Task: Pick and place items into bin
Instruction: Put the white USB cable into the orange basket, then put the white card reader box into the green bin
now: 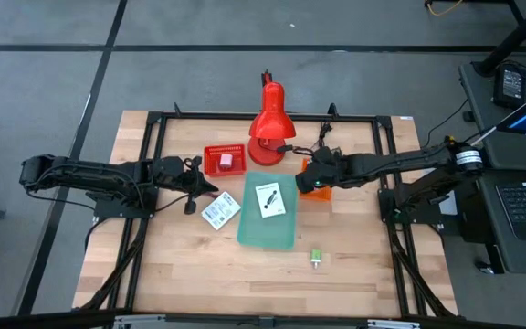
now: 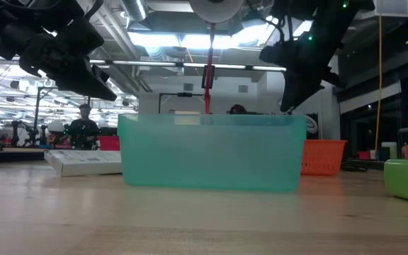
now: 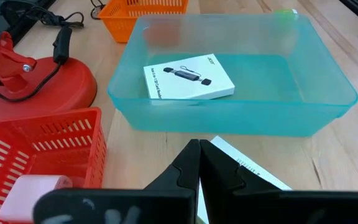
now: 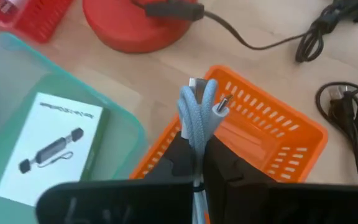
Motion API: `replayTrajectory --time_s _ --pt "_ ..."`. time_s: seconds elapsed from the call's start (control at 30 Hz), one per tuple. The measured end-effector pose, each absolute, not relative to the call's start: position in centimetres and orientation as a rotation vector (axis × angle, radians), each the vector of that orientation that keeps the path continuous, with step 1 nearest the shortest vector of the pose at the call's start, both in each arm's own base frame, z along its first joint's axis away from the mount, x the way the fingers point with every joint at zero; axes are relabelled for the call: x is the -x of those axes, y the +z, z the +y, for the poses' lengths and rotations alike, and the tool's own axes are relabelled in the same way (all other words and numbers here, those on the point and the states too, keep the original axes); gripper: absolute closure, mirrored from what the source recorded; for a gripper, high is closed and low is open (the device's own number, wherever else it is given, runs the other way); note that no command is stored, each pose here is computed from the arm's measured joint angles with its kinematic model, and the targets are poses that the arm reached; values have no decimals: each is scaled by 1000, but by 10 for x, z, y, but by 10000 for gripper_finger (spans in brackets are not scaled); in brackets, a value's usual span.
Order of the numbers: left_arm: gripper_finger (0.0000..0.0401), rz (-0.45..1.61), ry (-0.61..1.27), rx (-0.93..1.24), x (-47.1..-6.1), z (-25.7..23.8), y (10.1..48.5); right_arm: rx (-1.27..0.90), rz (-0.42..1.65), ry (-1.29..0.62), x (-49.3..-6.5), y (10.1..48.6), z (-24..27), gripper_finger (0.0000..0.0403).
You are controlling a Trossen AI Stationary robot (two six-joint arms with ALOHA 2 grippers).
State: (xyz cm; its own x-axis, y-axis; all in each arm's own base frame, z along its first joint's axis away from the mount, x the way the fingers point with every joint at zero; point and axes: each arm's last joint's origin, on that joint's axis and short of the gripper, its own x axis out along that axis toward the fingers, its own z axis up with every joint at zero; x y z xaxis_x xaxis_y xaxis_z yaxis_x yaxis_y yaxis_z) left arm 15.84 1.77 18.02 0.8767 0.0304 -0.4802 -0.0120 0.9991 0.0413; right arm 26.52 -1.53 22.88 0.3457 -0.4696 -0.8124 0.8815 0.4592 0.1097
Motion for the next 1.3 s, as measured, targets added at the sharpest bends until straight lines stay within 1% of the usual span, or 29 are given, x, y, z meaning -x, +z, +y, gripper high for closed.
replayTrajectory --time_s 0.33,0.57,0.77,0.97,1.3 --pt "396 506 22 -37 -158 18 180 -610 878 -1000 -270 213 -26 403" --pt "395 506 22 -37 -158 18 180 -609 935 -965 -272 207 -27 400" --pt "397 505 22 -37 -158 18 180 -591 968 -947 -270 205 -26 380" --pt "395 506 22 -37 -158 18 180 -551 940 -978 -270 205 -28 362" --pt "395 506 22 -36 -158 18 180 -531 948 -969 -270 205 -28 332"
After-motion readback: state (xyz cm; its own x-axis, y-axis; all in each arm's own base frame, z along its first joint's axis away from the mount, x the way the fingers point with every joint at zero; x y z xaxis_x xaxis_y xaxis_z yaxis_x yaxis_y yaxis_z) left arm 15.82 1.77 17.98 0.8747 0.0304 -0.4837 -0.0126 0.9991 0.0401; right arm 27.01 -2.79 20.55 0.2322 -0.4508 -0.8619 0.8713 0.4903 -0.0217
